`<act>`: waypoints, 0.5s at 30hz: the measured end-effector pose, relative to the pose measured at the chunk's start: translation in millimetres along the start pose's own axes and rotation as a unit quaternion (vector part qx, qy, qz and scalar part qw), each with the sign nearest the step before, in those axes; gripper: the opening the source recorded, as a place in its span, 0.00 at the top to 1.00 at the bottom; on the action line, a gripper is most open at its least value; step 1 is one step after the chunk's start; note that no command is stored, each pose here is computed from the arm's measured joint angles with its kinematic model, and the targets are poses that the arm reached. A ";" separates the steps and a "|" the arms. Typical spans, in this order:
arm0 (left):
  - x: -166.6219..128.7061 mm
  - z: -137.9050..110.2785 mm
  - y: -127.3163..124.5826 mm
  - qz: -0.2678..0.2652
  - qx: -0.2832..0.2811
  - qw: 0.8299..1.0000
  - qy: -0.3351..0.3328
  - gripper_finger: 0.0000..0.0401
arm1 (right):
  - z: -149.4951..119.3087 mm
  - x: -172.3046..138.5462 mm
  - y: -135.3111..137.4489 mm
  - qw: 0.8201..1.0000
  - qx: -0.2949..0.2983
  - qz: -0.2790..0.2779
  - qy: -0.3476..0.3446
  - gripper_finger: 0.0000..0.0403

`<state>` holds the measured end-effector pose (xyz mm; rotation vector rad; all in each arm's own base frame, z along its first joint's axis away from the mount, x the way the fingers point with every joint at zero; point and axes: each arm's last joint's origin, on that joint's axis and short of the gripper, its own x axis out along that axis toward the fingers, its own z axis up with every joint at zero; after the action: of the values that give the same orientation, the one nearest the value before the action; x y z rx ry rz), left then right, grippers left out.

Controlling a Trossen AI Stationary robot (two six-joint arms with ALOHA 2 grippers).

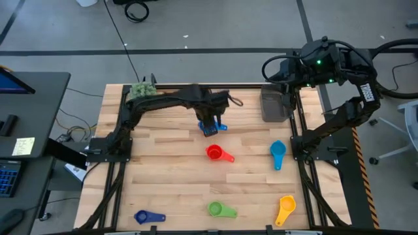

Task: Nest measuring cups in basket
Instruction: Stack the red measuring cup on top of the blue measuring cup

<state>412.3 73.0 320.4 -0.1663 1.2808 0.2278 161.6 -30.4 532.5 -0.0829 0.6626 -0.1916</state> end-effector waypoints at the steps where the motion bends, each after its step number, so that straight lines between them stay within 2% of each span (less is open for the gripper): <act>1: -13.9 -2.1 -0.6 -0.001 0.001 1.000 -0.008 0.75 | 0.1 0.0 0.9 1.000 0.000 0.015 -0.002 0.72; 4: -52.9 -13.6 -4.5 -0.005 0.008 1.000 -0.027 0.75 | 0.3 -0.1 2.7 0.999 0.000 0.046 -0.005 0.72; 8: -91.0 -34.1 -13.9 -0.013 0.020 0.999 -0.049 0.75 | -3.8 -0.2 3.3 0.998 0.034 0.050 0.017 0.72; 12: -106.2 -45.7 -28.9 -0.021 0.040 0.997 -0.056 0.75 | -4.5 6.6 4.3 0.996 0.061 0.053 0.032 0.72; 15: -107.6 -50.6 -41.6 -0.025 0.075 0.996 -0.048 0.75 | -5.1 17.9 9.1 0.994 0.058 0.080 0.052 0.72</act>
<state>347.3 12.1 409.5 -0.0587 1.1913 0.0957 173.7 -25.2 516.4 0.0924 0.7578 -0.0802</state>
